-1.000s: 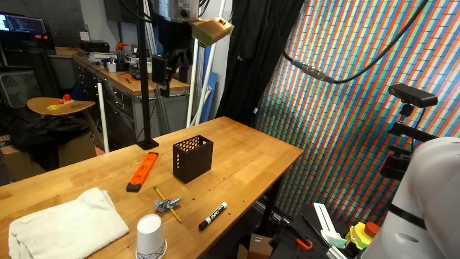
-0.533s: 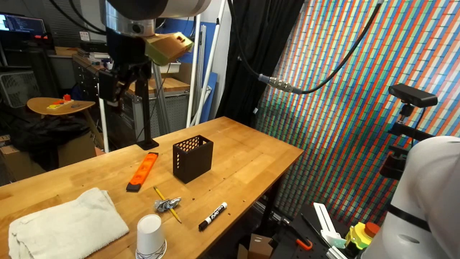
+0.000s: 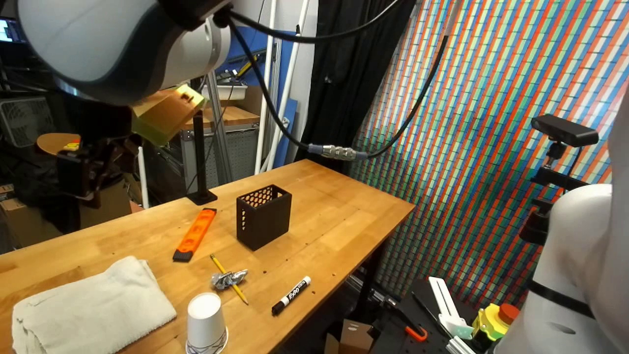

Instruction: Pick up the white towel from the table and place it inside the black basket

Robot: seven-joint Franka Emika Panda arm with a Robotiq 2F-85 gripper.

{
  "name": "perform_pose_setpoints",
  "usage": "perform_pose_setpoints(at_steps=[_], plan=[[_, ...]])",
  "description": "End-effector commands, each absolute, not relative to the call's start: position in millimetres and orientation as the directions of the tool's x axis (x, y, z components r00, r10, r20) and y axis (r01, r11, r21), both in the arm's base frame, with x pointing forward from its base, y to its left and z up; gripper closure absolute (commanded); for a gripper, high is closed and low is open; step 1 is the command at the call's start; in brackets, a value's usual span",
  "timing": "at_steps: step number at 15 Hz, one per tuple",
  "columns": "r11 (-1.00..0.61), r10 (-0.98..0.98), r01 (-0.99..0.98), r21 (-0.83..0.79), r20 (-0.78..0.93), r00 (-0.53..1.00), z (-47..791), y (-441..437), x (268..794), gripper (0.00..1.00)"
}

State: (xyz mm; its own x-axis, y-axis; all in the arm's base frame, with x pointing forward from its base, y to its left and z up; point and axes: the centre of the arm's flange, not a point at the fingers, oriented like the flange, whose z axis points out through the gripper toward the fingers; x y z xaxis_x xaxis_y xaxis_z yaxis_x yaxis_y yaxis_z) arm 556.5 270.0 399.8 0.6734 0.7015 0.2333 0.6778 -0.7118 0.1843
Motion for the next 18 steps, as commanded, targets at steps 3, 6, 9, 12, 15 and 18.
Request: perform_pose_setpoints(at_steps=[3, 6, 9, 12, 15, 18], plan=[[-0.646, 0.762, 0.736, 0.203, 0.227, 0.606, 346.5, 331.1, 597.9, 0.00], [-0.607, 0.793, 0.770, 0.194, 0.201, 0.575, 305.2, 357.0, 608.9, 0.00], [-0.599, 0.799, 0.783, 0.168, 0.186, 0.572, 262.6, 371.9, 617.7, 0.00], [-0.599, 0.800, 0.786, 0.153, 0.166, 0.577, 217.2, 372.3, 625.6, 0.00], [-0.612, 0.790, 0.779, 0.137, 0.148, 0.595, 174.5, 359.2, 630.1, 0.00], [-0.618, 0.786, 0.777, 0.123, 0.125, 0.605, 139.1, 351.2, 626.4, 0.00]])
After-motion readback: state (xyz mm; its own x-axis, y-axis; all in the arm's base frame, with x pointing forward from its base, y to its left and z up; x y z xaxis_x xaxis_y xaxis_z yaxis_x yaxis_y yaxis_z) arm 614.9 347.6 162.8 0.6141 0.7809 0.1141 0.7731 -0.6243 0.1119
